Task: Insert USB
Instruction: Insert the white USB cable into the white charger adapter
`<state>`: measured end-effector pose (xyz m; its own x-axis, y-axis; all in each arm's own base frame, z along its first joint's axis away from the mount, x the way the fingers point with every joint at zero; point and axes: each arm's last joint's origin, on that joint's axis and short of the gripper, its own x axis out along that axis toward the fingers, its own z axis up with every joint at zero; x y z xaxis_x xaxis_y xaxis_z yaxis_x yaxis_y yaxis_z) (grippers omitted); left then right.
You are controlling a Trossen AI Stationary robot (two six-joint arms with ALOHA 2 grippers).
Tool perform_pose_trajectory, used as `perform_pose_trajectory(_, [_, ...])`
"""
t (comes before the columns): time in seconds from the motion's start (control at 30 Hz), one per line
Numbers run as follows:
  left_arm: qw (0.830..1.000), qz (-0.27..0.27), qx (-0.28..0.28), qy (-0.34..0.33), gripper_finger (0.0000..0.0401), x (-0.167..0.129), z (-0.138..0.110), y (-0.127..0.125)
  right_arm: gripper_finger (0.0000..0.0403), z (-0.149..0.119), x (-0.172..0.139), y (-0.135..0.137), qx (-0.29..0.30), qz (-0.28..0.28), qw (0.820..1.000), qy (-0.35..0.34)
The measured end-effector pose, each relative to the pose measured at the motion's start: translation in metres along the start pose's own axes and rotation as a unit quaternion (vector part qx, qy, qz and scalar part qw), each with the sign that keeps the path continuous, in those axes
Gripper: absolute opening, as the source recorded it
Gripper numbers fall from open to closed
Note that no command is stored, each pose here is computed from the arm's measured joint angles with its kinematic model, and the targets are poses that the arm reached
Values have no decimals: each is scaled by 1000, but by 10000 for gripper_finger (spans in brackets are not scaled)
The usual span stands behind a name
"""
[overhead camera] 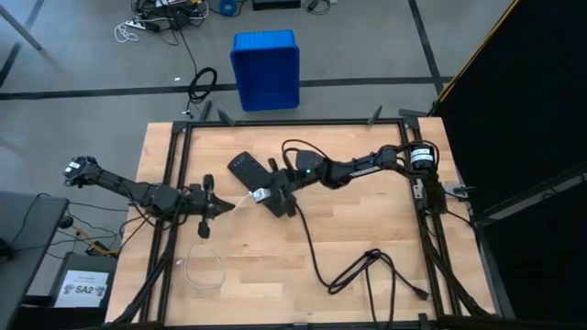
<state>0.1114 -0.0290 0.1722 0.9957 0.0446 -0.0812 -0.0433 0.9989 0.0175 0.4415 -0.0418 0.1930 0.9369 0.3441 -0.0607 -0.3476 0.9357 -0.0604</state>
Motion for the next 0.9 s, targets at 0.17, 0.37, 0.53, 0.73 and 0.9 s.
perform_pose_trajectory(0.17, [996, 77, 44, 0, 0, 0, 1, 4, 117, -9, -10, 1, 11, -11, 1000, -24])
perform_pose_trajectory(0.37, [992, 123, 15, -18, 8, -1, 4, 7, 117, -8, -16, 5, -1, -13, 997, -70])
perform_pose_trajectory(0.53, [991, 135, -2, -15, 62, 4, 4, 6, 117, -5, -16, 4, -11, -33, 996, -86])
perform_pose_trajectory(0.73, [988, 155, 1, -27, 164, 15, 6, 2, 117, -2, -16, 3, -16, -43, 994, -97])
perform_pose_trajectory(0.9, [986, 161, -1, -48, 224, 26, 8, -1, 117, -2, -16, 4, -16, -42, 994, -100])
